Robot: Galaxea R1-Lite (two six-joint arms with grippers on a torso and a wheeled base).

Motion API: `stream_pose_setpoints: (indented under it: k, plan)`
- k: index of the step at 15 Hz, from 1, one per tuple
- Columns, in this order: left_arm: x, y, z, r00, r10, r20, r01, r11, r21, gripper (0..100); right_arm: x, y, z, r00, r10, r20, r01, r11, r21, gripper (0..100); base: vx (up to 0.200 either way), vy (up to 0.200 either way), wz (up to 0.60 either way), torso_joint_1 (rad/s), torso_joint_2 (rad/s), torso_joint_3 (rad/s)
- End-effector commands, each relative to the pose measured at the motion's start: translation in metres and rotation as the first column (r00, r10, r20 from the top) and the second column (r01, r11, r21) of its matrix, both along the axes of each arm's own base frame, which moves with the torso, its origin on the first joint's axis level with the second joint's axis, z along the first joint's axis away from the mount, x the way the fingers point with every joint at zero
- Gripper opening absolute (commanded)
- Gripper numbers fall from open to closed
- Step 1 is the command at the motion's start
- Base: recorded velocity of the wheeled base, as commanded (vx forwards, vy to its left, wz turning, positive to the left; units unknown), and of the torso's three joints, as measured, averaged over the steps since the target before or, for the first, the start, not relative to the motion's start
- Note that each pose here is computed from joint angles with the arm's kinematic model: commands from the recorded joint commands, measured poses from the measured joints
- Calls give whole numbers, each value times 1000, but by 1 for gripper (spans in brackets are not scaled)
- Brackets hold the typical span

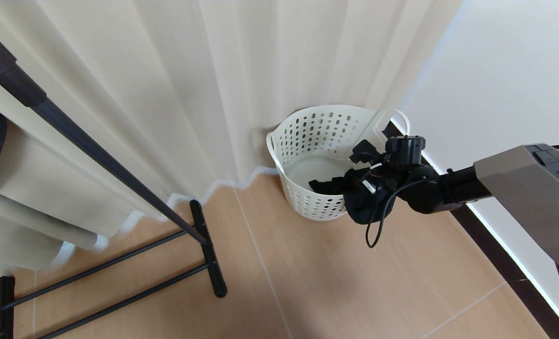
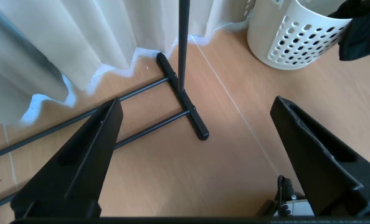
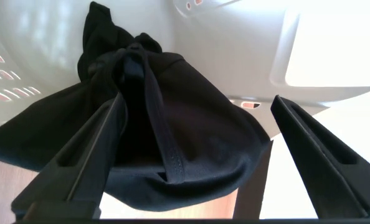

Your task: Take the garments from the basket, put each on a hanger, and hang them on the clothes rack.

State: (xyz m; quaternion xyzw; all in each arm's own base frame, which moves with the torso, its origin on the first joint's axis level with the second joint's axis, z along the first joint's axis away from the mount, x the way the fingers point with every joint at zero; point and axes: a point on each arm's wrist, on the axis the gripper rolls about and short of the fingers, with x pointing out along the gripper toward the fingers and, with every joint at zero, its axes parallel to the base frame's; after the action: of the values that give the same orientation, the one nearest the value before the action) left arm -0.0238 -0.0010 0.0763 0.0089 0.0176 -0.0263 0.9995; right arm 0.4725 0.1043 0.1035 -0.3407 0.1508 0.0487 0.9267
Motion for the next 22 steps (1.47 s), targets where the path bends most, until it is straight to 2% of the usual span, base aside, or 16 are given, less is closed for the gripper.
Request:
stream_pose_setpoints:
  k: [1,8,20,22]
  plan:
    - [0,0,0,1000,0,0,0,1000,0,100,1,0,0,1000,-1,3,1,1000,0,100,0,0,0,0,0,0]
    - [0,0,0,1000,0,0,0,1000,0,100,8,-11,3,1000,-26,8,26,1000,3,100,0,0,0,0,0,0]
    - [0,0,0,1000,0,0,0,1000,0,100,17,-6,-17,1000,-19,-18,19,1000,0,100,0,0,0,0,0,0]
    - [0,0,0,1000,0,0,0,1000,0,100,21,-5,-17,1000,-25,-6,25,999,22,100,0,0,0,0,0,0]
